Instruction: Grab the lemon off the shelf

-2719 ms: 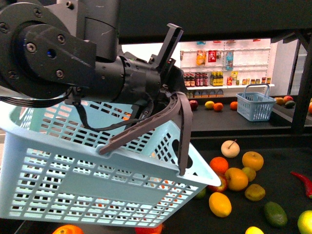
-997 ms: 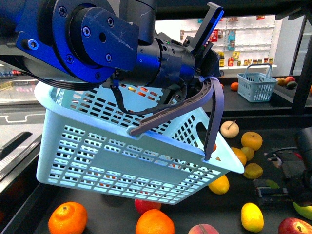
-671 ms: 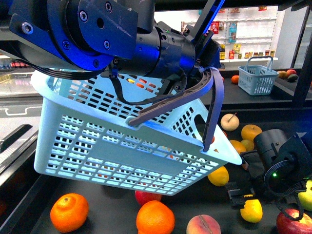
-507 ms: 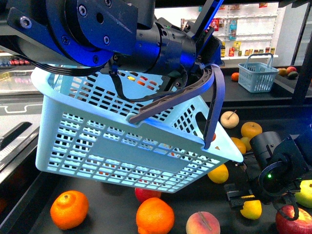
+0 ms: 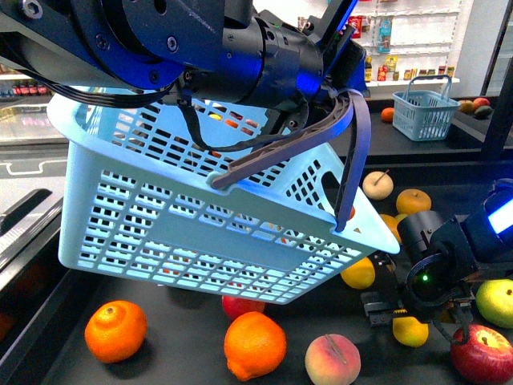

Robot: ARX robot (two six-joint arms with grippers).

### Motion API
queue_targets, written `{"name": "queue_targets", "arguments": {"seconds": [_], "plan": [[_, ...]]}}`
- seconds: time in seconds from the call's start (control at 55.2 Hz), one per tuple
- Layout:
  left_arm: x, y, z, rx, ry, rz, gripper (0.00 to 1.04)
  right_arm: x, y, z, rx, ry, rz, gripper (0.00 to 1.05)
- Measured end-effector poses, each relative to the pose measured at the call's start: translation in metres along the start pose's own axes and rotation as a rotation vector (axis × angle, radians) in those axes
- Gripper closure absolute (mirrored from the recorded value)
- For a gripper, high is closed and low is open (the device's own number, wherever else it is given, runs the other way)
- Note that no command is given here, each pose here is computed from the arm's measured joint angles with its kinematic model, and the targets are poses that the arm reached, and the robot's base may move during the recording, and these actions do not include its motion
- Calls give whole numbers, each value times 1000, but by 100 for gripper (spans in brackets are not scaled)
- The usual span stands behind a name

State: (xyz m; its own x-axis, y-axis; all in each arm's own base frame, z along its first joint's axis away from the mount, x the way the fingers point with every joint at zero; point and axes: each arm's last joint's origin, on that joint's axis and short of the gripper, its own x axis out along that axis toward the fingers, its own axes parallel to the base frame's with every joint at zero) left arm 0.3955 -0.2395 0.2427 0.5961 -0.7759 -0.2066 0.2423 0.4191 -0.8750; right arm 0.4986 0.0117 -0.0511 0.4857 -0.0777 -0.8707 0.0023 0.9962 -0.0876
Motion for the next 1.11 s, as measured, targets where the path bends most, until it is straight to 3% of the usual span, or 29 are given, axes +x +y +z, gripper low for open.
{"name": "queue_targets", "arguments": {"seconds": [0.236, 0.453, 0.58, 0.888, 1.106], "plan": [[0, 0, 0, 0, -1, 0, 95, 10, -1, -5, 16, 25, -8, 9], [0, 0, 0, 0, -1, 0, 95, 10, -6, -3, 33, 14, -10, 39], [0, 0, 0, 0, 0, 0, 95, 10, -8, -3, 38, 10, -6, 48], [0, 0, 0, 0, -1, 0, 95, -10, -25, -2, 67, -46, -10, 50], [0, 0, 0, 0, 0, 0, 95, -74, -53, 25, 113, -221, 17, 50]]}}
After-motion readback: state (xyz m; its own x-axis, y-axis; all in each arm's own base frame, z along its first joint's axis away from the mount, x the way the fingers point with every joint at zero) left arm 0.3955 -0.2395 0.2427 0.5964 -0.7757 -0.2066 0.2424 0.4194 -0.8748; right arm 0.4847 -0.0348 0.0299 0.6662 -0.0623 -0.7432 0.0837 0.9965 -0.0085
